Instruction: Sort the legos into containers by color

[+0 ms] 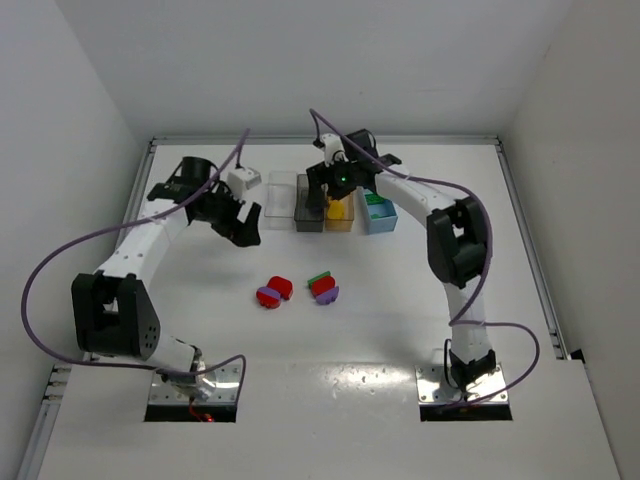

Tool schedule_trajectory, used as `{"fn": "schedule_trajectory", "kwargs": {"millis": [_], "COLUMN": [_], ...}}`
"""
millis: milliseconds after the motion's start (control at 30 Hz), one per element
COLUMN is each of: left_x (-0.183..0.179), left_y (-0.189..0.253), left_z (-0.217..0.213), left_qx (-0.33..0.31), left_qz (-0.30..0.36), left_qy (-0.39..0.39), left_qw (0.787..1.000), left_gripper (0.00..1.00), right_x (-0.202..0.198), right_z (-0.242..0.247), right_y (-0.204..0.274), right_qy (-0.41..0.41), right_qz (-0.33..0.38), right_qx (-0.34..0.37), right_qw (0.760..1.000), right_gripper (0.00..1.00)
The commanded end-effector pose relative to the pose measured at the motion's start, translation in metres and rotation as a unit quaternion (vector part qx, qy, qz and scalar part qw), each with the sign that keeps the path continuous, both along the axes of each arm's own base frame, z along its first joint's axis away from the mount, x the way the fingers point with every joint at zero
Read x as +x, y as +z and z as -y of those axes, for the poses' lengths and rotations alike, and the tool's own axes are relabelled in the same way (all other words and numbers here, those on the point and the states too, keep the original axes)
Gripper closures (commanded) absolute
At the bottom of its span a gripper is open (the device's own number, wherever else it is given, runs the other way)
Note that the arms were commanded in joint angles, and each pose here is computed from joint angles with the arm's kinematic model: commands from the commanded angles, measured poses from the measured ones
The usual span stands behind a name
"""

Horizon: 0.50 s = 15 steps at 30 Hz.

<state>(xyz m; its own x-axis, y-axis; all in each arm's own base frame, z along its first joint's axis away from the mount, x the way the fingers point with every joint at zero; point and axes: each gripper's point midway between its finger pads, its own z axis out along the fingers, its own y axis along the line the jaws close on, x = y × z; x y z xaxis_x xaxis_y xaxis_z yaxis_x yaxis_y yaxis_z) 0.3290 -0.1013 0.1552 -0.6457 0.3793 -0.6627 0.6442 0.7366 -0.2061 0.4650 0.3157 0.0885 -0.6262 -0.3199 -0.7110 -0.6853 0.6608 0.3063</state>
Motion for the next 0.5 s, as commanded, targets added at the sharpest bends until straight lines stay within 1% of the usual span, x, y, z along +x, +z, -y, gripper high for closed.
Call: {"fn": "schedule_trajectory", "kwargs": {"millis": [0,33,67,100,133,167,200,267,333,367,467], "left_x": [-0.032,-0.044,-0.048,-0.056,-0.068,-0.071,-0.081,-0.087,-0.097,-0.098,-0.101], "left_y": [-0.004,-0.009,-0.012,-0.017,-0.02,-0.022,-0.027,-0.032,-0.042,-0.043,-0.054], "left_z": [0.012,0.018,0.021,0.023,0.029,0.028,0.032,0.032,0.037,0.038,0.047], "left_qx": [0.058,0.082,0.094,0.107,0.122,0.137,0.144,0.163,0.177,0.186,0.203], "left_qz": [0.015,0.017,0.022,0.015,0.015,0.015,0.009,0.009,-0.001,0.001,-0.002], "left_qy": [-0.086,-0.115,-0.129,-0.147,-0.183,-0.194,-0.222,-0.242,-0.267,-0.273,-0.278], "left_qw": [0.994,0.99,0.987,0.983,0.976,0.971,0.964,0.956,0.947,0.944,0.939], "left_gripper": [0.06,0.07,0.07,0.07,0.07,0.07,0.07,0.07,0.07,0.07,0.07], "right_x": [0.004,-0.003,-0.004,-0.014,-0.02,-0.031,-0.033,-0.046,-0.054,-0.06,-0.065], "right_z": [0.036,0.04,0.055,0.065,0.068,0.081,0.091,0.108,0.116,0.124,0.136], "right_y": [0.083,0.104,0.107,0.099,0.101,0.101,0.101,0.097,0.096,0.088,0.095], "right_qy": [-0.025,-0.022,-0.03,-0.029,-0.022,-0.026,-0.032,-0.039,-0.04,-0.046,-0.054], "right_qz": [0.091,0.112,0.114,0.104,0.112,0.108,0.11,0.104,0.105,0.092,0.102], "right_qx": [0.003,0.007,0.002,-0.009,-0.015,-0.021,-0.024,-0.032,-0.036,-0.041,-0.039], "right_qw": [0.995,0.993,0.993,0.994,0.993,0.994,0.993,0.993,0.993,0.994,0.993], "right_gripper": [0.17,0.17,0.17,0.17,0.17,0.17,0.17,0.17,0.17,0.17,0.17]}}
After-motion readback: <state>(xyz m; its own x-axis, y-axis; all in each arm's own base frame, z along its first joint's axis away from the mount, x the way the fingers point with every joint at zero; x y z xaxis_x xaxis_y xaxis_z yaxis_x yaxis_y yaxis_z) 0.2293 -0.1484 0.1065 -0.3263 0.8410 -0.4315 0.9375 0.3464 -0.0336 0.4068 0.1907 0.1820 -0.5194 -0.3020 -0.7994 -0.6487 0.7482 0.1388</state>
